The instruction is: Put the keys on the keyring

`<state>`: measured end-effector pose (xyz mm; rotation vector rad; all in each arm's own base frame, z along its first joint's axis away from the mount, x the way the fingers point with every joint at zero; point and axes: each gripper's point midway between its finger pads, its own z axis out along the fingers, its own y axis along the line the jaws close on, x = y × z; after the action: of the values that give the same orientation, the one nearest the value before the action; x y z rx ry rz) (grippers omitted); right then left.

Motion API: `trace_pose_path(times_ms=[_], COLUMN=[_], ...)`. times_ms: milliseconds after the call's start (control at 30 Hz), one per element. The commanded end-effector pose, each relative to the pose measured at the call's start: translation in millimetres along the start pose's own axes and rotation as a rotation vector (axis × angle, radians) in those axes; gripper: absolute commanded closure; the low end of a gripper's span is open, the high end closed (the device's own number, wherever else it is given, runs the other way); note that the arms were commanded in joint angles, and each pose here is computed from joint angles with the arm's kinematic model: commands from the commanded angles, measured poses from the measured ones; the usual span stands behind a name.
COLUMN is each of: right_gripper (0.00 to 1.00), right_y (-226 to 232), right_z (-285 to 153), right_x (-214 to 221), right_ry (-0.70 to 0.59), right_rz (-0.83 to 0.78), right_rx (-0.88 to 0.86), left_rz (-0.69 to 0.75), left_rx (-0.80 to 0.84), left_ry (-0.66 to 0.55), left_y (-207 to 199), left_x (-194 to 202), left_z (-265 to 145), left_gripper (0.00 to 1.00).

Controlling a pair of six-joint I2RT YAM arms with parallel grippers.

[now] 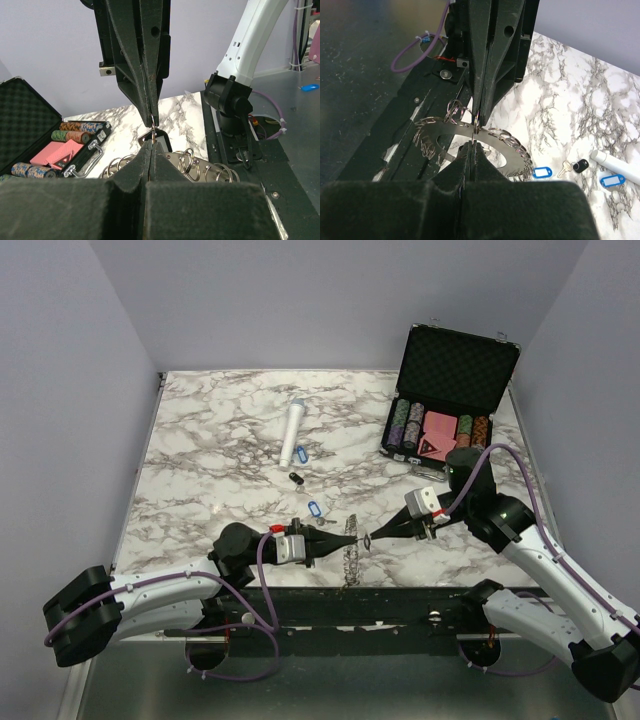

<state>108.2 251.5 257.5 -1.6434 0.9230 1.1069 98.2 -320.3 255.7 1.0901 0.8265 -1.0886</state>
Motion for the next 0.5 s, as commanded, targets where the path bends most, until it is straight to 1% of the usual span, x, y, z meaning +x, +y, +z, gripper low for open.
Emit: trace_pose_path(times_ms=[0, 467], right_gripper=[1.00, 1.00], right_y=[7.2, 8.8], right_z=[0.1, 0.1], right_x=[-4.9, -3.1], right_ry=[-0.014, -0.011], right_rz=[-0.002, -0.008], right_rx=[-0.025, -0.031], left_rz=[0.037, 0.052], left_rx=[0.015, 0.011], left_ry=[-0.054, -0.050], left_y=[-0.9, -0.6], left_x=[-16.7, -15.9], left_z=[-0.2, -2.9], left_gripper=[1.00, 1.00])
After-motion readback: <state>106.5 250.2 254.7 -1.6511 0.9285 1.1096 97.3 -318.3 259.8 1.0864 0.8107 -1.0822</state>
